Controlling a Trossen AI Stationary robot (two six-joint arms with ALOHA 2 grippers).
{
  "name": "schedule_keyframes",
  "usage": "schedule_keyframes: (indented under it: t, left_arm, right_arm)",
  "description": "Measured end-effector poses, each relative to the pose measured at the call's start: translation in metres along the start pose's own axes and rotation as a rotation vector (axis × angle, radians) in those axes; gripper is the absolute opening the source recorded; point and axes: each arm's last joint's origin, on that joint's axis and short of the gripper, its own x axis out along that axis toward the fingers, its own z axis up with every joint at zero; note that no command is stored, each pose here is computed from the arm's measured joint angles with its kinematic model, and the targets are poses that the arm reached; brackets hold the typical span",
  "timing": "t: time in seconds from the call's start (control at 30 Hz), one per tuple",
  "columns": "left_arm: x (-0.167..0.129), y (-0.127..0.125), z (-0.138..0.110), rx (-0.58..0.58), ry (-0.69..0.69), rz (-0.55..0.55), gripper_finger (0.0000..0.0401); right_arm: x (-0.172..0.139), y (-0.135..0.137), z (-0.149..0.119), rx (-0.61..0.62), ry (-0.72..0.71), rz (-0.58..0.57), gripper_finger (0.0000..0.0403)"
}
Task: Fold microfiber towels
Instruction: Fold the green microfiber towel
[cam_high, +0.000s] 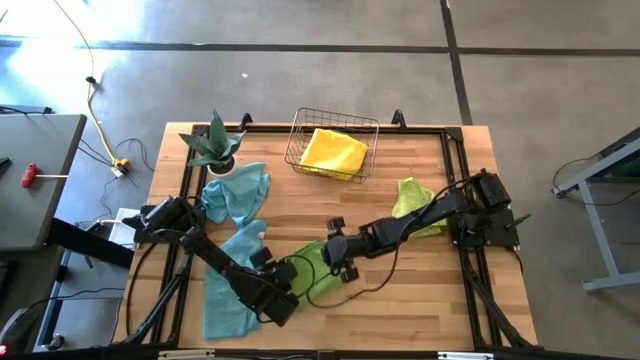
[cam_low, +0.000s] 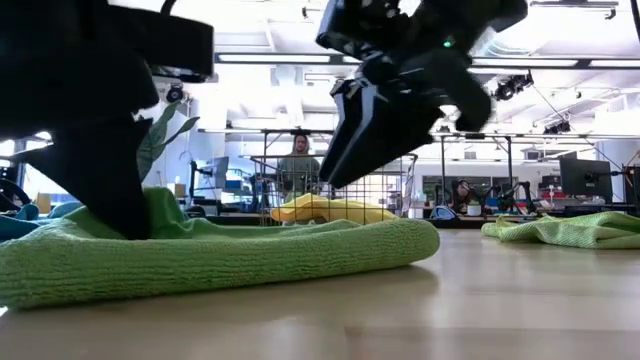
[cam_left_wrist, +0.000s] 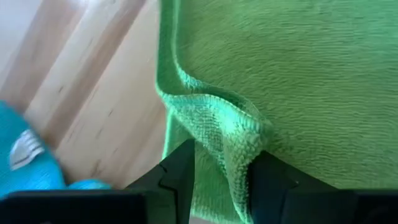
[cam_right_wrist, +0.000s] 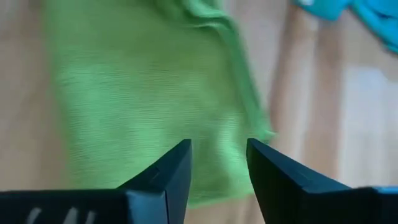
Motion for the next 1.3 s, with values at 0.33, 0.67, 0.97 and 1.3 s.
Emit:
schedule_keyframes:
  t: [0.33, 0.67, 0.97, 1.3]
  left_arm:
    - [-0.002, 0.008, -0.008, 0.045, 0.105, 0.064, 0.0109]
    - [-0.001, 0.007, -0.007, 0.153, 0.104, 0.045, 0.0118]
    - [0.004, 0.004, 0.005, 0.170, 0.039, 0.010, 0.0161]
    - [0.009, 0.007, 0.011, 0.131, 0.156, -0.033, 0.0179]
  right_arm:
    - [-0.006, 0.034, 0.002, -0.006, 0.002, 0.054, 0.0144]
    - [-0.010, 0.049, 0.003, 0.017, -0.007, 0.080, 0.0144]
    - [-0.009, 0.047, 0.003, 0.033, -0.005, 0.074, 0.0144]
    - [-0.009, 0.047, 0.003, 0.173, 0.004, 0.074, 0.0144]
